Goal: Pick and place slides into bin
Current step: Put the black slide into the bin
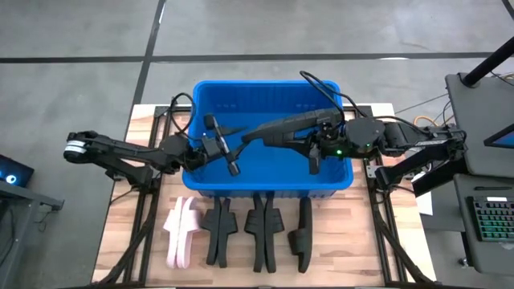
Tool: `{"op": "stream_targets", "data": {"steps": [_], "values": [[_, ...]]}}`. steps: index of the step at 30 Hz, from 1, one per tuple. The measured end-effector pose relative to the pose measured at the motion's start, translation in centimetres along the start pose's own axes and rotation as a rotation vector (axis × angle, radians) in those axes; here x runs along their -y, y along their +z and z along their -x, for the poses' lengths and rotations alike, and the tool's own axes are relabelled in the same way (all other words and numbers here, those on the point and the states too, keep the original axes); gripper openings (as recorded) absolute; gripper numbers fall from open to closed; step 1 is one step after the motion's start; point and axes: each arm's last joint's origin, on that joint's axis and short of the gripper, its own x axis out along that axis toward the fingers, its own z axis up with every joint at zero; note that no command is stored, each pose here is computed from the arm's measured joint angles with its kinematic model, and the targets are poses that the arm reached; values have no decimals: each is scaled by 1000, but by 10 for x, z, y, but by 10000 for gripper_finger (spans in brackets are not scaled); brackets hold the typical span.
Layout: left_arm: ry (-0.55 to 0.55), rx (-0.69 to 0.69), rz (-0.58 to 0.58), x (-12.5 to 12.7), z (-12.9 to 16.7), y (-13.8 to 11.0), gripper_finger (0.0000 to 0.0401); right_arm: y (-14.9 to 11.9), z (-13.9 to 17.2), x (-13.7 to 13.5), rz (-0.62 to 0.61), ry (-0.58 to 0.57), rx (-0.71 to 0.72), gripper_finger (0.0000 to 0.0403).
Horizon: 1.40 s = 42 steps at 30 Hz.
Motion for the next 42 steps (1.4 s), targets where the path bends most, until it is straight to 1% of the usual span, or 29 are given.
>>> {"op": "stream_targets", "data": {"steps": [3,7,8,17,20,24,30,35,37,40,42], "values": [[-27,13,-1,1,0,0,99,0,0,0,2,5,-4,13],[-20,18,-5,-1,0,1,34,0,0,-1,5,10,-3,13],[-20,18,-15,-1,1,2,27,0,0,-1,5,13,-6,13],[-23,30,-14,-3,2,5,27,0,0,-1,82,29,-16,15],[-20,35,-6,-5,4,7,27,0,0,-1,112,32,-17,30],[-11,38,128,-11,8,13,27,-1,1,-1,134,32,-31,63],[16,19,165,-23,20,23,27,0,7,1,175,29,-31,103],[15,-21,289,-33,30,28,27,4,13,1,205,48,-8,121],[11,-47,350,-36,35,29,27,8,17,-1,236,95,8,126],[7,-125,445,-37,41,26,27,14,21,-8,288,204,59,129],[-4,-189,561,-37,45,22,27,16,23,-14,351,280,96,129]]}}
